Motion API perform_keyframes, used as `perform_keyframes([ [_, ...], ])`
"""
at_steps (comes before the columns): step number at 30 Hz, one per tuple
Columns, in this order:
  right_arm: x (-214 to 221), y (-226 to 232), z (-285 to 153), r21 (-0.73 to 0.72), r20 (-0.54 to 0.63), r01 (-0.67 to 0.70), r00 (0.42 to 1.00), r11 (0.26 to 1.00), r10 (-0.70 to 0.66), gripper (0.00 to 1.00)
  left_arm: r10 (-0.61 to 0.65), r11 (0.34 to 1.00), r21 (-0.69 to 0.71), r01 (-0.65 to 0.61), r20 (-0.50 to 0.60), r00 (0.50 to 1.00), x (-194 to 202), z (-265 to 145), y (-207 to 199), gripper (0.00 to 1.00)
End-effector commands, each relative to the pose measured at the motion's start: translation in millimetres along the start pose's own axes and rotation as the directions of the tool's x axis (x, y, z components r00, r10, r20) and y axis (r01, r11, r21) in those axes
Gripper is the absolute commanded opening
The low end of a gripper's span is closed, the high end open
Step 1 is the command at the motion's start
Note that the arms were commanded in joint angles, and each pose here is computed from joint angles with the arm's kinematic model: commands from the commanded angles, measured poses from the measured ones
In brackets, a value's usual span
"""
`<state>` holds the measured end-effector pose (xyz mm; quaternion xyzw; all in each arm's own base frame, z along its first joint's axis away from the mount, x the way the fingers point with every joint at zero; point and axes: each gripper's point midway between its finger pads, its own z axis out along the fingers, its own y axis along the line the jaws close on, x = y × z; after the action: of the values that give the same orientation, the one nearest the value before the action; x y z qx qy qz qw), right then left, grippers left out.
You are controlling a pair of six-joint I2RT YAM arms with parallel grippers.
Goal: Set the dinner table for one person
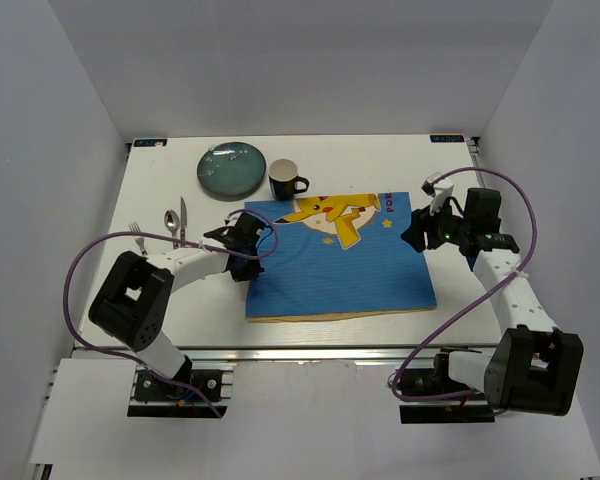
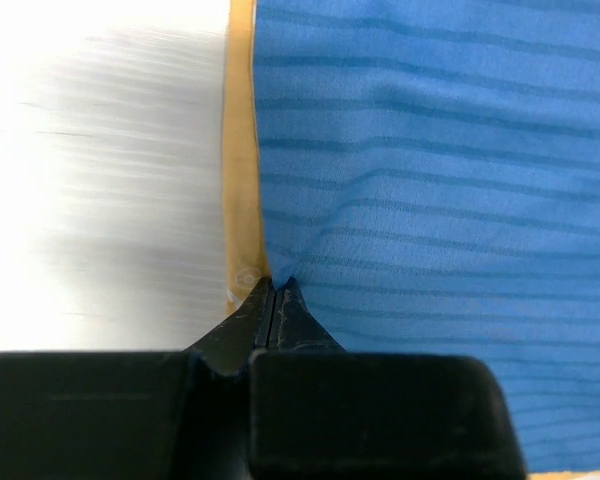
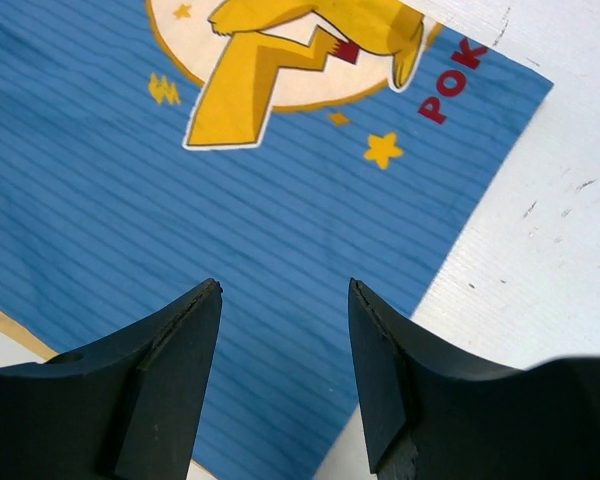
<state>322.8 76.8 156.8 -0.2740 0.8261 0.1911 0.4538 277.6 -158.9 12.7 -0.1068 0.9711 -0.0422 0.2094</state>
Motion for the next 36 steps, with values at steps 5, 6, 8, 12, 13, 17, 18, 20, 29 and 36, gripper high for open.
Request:
perform_keyframes([
  [5, 12, -4, 3, 0.007, -0.026, -0.005, 1.0, 1.0, 0.006, 0.59, 0.023, 0.963, -0.264, -0.05, -0.106, 0.994, 24, 1, 86, 0.01],
  [6, 12, -4, 4, 0.006, -0.029, -0.007, 1.0, 1.0, 0.007, 0.6, 0.026, 0.962, -0.268, -0.054, -0.105, 0.994, 21, 1, 88, 0.01],
  [8, 13, -4, 4, 0.006, -0.032, -0.009, 0.999, 1.0, 0.009, 0.6, 0.022, 0.961, -0.271, -0.049, -0.101, 0.995, 16, 1, 90, 0.01],
  [12, 14, -5, 6, 0.003, -0.04, -0.011, 0.999, 1.0, 0.011, 0.6, 0.026, 0.962, -0.27, -0.051, -0.097, 0.995, 10, 1, 90, 0.01],
  [13, 14, -5, 7, -0.001, -0.041, -0.006, 0.999, 1.0, 0.006, 0.6, 0.029, 0.961, -0.269, -0.055, -0.1, 0.995, 10, 2, 90, 0.01],
  [17, 16, -2, 12, -0.02, -0.054, 0.003, 0.999, 1.0, -0.004, 0.61, 0.029, 0.964, -0.26, -0.053, -0.096, 0.995, 7, 2, 87, 0.02],
  [18, 17, -1, 13, -0.025, -0.055, 0.007, 0.998, 1.0, -0.009, 0.61, 0.028, 0.965, -0.257, -0.051, -0.091, 0.995, 5, 2, 85, 0.02],
  [20, 15, 4, 19, -0.043, -0.061, 0.024, 0.998, 0.999, -0.027, 0.62, 0.03, 0.965, -0.257, -0.051, -0.086, 0.996, 3, 2, 85, 0.05],
  [29, -5, 20, 47, -0.109, -0.057, 0.061, 0.996, 0.992, -0.068, 0.62, 0.027, 0.963, -0.267, -0.045, -0.073, 0.997, -12, 5, 85, 0.06],
  [36, -34, 33, 70, -0.16, -0.031, 0.088, 0.995, 0.983, -0.094, 0.67, -0.005, 0.975, -0.221, -0.007, -0.053, 0.999, -20, -7, 73, 0.4],
])
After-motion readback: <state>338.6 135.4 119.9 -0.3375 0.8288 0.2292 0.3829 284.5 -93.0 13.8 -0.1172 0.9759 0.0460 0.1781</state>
